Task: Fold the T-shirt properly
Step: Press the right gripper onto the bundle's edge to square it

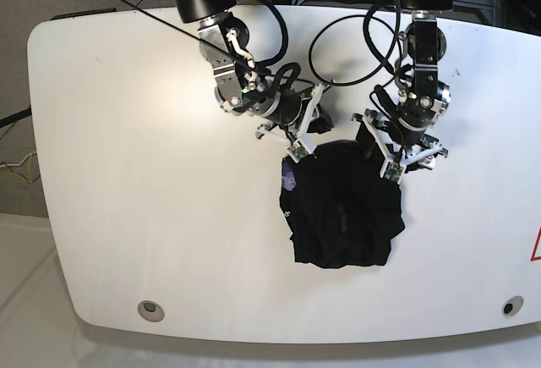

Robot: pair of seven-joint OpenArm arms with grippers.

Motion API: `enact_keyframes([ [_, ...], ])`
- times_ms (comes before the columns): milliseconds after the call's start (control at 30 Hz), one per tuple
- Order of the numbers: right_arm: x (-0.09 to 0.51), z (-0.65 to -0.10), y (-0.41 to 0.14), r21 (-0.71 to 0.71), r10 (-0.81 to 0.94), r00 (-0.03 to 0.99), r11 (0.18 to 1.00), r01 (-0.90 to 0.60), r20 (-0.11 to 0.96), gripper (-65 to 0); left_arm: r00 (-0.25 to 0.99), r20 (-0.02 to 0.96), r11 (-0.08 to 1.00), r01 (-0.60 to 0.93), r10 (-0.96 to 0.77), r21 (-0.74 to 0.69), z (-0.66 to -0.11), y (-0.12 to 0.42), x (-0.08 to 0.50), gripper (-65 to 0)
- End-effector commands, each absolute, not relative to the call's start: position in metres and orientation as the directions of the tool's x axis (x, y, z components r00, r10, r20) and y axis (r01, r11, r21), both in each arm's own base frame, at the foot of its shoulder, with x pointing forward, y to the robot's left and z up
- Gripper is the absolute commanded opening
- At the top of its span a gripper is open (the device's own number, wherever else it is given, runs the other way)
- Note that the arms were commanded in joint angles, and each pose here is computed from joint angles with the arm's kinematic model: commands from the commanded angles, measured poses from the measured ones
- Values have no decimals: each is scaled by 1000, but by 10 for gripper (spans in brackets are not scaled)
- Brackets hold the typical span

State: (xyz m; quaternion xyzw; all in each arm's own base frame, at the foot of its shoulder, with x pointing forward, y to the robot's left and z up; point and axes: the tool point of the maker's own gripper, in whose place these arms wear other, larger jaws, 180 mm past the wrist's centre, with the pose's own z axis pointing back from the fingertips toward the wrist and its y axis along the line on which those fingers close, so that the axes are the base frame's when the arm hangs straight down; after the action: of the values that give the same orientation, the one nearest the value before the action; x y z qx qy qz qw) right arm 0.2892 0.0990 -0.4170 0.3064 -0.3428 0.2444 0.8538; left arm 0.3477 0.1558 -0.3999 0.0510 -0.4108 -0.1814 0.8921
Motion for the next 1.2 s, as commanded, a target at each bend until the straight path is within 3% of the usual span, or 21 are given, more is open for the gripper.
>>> enact_keyframes([
  [0, 290, -393, 120, 368, 172, 602, 652, -663, 780, -626, 560, 739, 926, 267, -374, 267, -385, 163, 365, -205],
  [500, 295, -357, 133, 321, 146, 529, 651, -688, 836, -626, 544, 720, 900, 316, -431, 300, -380, 171, 371, -205],
  [1167, 382, -280, 94, 106, 195, 351, 724, -681, 916, -626, 542, 717, 897, 320, -438, 305, -381, 170, 355, -206],
])
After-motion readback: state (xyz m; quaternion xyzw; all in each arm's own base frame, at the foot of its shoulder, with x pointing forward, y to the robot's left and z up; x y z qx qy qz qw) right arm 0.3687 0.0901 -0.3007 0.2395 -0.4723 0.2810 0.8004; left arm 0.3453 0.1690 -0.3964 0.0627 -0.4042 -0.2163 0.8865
